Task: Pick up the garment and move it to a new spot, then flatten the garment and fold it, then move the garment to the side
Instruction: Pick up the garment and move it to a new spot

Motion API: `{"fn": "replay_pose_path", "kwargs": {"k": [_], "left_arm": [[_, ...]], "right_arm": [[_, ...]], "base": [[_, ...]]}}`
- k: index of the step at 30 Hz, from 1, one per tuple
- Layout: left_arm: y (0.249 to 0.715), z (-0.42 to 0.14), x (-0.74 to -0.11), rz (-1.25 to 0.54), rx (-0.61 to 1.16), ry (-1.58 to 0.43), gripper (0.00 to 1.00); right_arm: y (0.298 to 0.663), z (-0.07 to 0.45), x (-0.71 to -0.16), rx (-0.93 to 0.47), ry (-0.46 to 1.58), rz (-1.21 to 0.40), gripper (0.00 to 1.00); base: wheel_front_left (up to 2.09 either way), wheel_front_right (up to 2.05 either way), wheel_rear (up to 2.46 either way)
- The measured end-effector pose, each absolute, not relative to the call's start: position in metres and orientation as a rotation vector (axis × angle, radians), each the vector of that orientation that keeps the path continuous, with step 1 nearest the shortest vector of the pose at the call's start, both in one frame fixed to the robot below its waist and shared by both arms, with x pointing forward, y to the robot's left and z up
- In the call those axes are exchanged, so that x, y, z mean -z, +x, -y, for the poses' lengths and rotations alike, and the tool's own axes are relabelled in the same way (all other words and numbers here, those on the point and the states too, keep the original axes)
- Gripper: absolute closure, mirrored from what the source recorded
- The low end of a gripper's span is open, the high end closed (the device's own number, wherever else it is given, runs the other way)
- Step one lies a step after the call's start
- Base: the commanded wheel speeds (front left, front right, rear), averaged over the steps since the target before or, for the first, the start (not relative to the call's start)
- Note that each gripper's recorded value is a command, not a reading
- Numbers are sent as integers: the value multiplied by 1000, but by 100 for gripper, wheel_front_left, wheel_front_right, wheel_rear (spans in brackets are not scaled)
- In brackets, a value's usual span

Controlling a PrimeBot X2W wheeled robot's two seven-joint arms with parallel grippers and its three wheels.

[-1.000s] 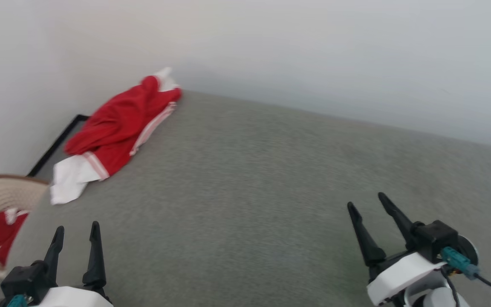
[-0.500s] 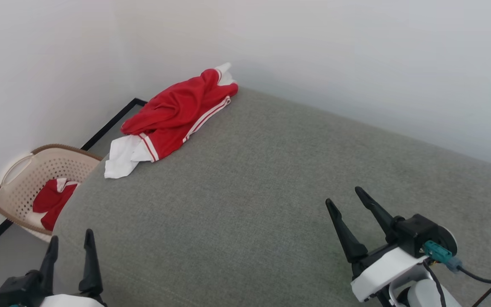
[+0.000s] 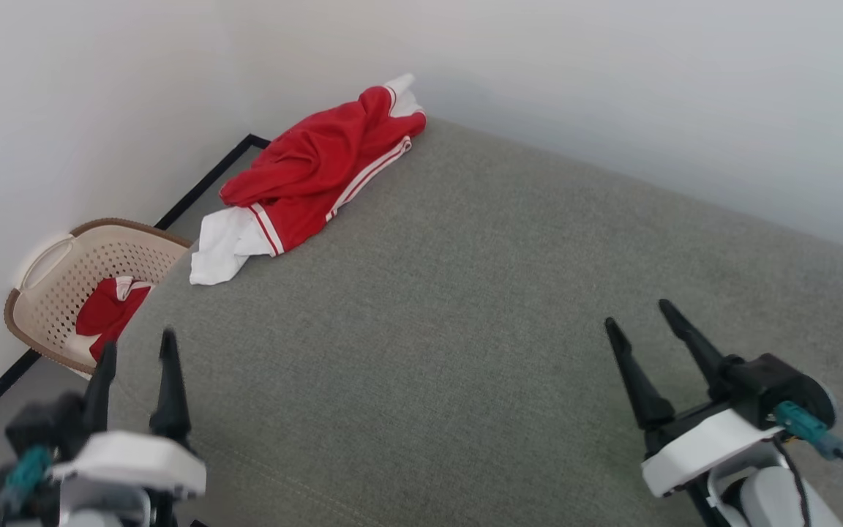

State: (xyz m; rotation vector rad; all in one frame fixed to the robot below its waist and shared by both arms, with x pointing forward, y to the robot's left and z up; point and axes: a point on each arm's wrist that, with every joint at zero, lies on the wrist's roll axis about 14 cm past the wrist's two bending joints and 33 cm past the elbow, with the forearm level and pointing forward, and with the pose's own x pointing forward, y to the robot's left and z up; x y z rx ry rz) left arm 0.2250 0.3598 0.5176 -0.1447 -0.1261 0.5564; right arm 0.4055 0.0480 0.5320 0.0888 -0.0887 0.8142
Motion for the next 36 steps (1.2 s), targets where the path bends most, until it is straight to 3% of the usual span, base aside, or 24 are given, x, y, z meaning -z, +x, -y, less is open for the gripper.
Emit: {"fn": "replay_pose_path", "kwargs": {"k": [21, 27, 36], "left_arm": [[405, -388, -546, 64, -410, -105, 0], [467, -399, -519, -43, -417, -97, 0], [520, -412, -456, -279, -473, -90, 0]], "right_arm": [[468, 10, -507, -687, 49, 59, 0], [495, 34, -487, -640, 24, 37, 0], [518, 68, -459, -573, -8, -2, 0]], "base": [[0, 0, 0], [0, 0, 0], [0, 0, 0]]}}
